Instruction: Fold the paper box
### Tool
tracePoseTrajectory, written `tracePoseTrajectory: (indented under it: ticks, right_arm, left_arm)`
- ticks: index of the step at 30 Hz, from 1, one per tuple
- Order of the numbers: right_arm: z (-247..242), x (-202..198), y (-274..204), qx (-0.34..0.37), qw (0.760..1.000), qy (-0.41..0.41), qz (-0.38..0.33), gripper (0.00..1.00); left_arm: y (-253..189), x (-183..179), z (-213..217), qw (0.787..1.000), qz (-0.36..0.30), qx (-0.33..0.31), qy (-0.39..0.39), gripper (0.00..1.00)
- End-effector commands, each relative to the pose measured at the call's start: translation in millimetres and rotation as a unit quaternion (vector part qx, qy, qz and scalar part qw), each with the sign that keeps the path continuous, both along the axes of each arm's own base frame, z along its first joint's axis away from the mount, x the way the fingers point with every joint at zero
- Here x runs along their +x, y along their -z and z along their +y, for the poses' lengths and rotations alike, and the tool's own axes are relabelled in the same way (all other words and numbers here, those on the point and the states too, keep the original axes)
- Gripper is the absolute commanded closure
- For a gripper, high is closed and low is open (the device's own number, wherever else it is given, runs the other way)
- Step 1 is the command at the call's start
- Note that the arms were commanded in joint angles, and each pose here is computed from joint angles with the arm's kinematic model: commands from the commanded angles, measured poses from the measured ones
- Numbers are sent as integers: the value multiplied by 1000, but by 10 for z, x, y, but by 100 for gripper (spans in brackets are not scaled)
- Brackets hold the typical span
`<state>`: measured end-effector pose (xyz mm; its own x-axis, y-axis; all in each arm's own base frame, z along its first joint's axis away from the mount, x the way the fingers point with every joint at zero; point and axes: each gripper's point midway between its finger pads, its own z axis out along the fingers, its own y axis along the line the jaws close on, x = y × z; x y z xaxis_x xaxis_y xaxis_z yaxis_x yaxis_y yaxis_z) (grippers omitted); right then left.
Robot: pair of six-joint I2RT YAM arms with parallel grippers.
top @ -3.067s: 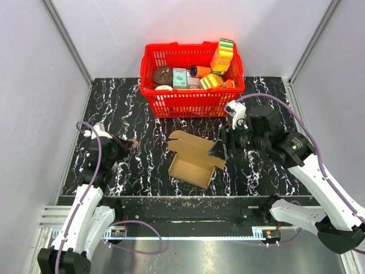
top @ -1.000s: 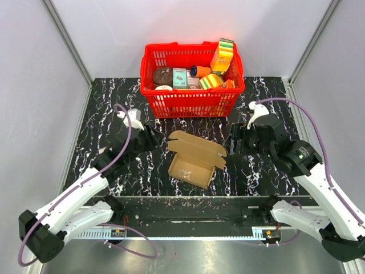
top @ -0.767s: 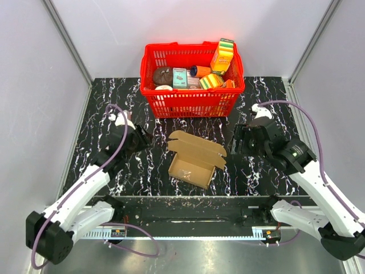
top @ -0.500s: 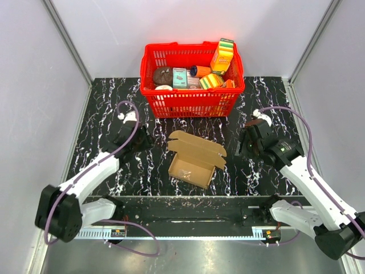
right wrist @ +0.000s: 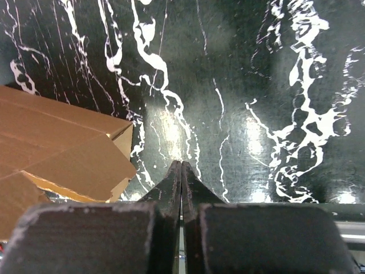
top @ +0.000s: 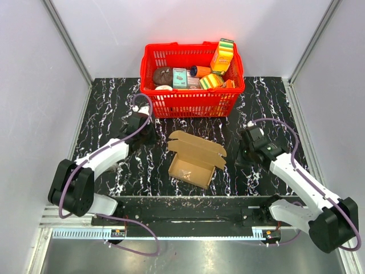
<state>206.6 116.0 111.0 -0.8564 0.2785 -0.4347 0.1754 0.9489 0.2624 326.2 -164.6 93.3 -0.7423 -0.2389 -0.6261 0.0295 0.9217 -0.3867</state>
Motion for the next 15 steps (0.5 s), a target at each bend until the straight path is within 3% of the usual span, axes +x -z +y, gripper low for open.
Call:
tracePoseTrajectory:
  ticks: [1, 15]
  right_arm:
    - [166, 57, 46, 33, 999, -24, 3, 100]
    - [410, -45, 133, 80, 992, -84, 39, 100]
  left_arm:
    - [-119, 86, -167, 998, -15, -16, 51, 100]
    - [-53, -30, -374, 996, -19, -19, 84, 100]
